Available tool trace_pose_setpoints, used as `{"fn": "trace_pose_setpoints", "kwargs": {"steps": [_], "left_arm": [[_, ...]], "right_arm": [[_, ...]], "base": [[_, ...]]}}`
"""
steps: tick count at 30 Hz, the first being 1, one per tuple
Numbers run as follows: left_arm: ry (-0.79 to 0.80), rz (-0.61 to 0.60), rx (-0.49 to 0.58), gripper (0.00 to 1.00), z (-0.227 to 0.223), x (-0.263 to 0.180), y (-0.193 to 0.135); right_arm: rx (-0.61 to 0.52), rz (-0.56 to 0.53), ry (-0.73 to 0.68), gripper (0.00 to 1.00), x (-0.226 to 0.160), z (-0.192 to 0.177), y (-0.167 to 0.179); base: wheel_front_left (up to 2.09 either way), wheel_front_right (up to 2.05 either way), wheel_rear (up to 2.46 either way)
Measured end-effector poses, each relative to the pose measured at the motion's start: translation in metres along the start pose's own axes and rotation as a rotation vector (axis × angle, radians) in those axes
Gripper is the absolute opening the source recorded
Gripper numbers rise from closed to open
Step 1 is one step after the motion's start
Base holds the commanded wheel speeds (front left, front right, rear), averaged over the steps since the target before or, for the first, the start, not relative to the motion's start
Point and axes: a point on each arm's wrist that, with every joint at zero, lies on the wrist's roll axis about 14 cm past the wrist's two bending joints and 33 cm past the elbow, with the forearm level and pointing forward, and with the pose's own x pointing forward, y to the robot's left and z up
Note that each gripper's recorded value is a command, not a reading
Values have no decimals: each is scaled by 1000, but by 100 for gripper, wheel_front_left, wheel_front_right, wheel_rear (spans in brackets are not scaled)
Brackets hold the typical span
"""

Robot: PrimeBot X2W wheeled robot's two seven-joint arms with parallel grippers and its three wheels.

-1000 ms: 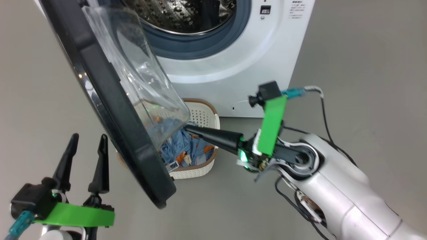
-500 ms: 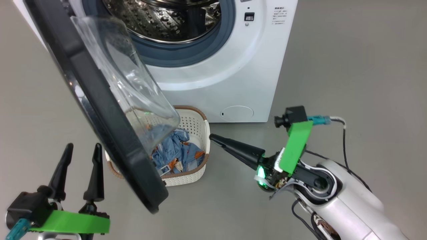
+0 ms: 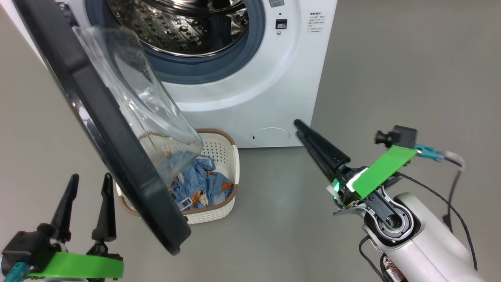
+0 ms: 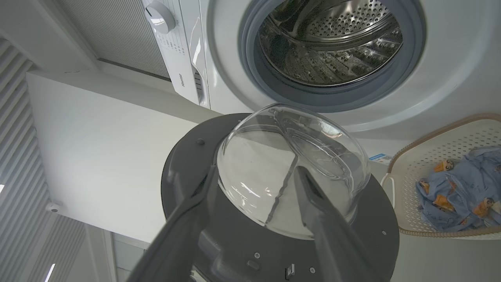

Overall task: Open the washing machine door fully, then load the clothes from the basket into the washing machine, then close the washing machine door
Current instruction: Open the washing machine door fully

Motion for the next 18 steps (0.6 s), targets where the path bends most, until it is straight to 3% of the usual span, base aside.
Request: {"fn": "trace_pose_setpoints", "kwargs": {"steps": [4,11,18], "left_arm": [[-2,-3,-2,100,0,2,-1],[-10,-11,-2,100,2,3,-4],[-8,-12,-4,100,2,1,-5]], "right_arm": [[-96,-33,-108,100,-5,17,-8],[-406,-126,-281,100,-24,49,-28],[-677,-199,-341,100,-38,71,-39]], "base": [[0,0,0],[0,0,0],[0,0,0]]}}
